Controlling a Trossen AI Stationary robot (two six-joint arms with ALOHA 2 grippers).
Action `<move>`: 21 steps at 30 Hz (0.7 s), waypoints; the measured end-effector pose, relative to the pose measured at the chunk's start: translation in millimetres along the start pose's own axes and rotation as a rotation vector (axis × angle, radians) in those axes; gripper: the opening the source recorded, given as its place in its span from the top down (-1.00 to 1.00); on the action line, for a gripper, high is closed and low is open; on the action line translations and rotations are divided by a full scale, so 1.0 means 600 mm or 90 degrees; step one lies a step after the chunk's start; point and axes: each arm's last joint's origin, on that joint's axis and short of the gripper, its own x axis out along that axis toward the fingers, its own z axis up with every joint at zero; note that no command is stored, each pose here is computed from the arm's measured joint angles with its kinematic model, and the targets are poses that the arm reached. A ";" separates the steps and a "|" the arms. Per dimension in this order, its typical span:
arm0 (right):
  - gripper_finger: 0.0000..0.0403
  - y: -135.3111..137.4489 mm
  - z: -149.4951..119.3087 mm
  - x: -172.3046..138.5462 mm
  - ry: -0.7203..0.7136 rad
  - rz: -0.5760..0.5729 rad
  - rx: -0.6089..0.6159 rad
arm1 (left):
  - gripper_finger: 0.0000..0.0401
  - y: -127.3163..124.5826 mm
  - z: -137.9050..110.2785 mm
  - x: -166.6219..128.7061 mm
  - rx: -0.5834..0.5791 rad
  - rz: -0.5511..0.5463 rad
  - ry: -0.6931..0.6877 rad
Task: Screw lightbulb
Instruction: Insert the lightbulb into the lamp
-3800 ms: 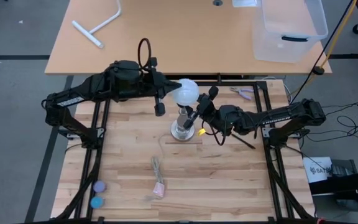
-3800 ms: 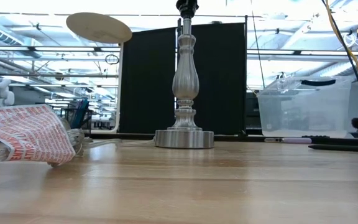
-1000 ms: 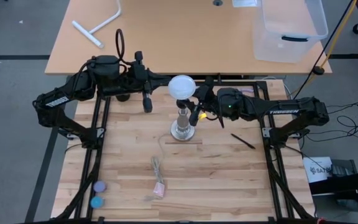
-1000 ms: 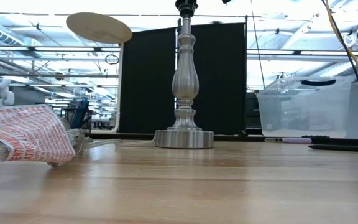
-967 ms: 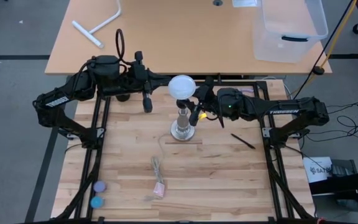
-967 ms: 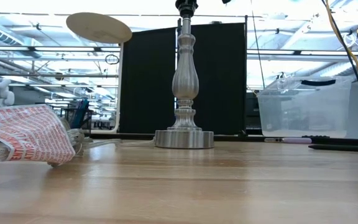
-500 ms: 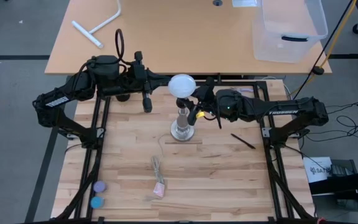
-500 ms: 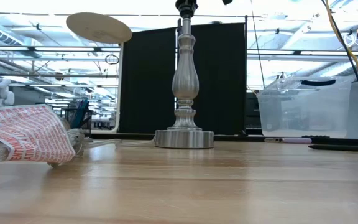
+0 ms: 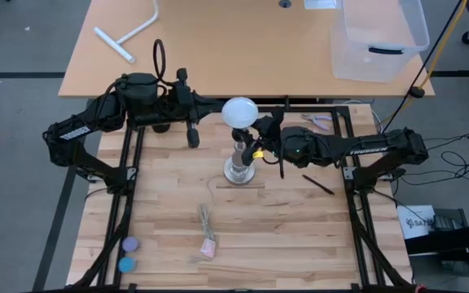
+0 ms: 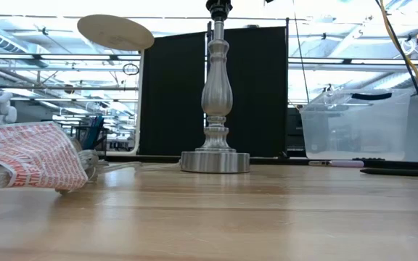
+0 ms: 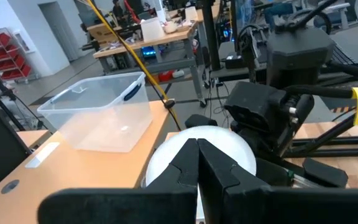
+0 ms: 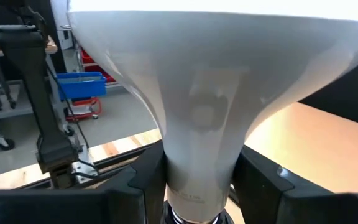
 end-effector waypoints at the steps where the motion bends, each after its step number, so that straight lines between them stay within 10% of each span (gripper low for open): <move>1: 0.28 0.002 0.000 -0.002 -0.001 -0.003 -0.001 | 1.00 0.000 0.000 0.000 -0.001 0.000 0.000; 21: 0.25 0.024 -0.010 0.007 -0.025 -0.030 0.001 | 1.00 0.000 0.001 0.000 -0.009 0.001 -0.004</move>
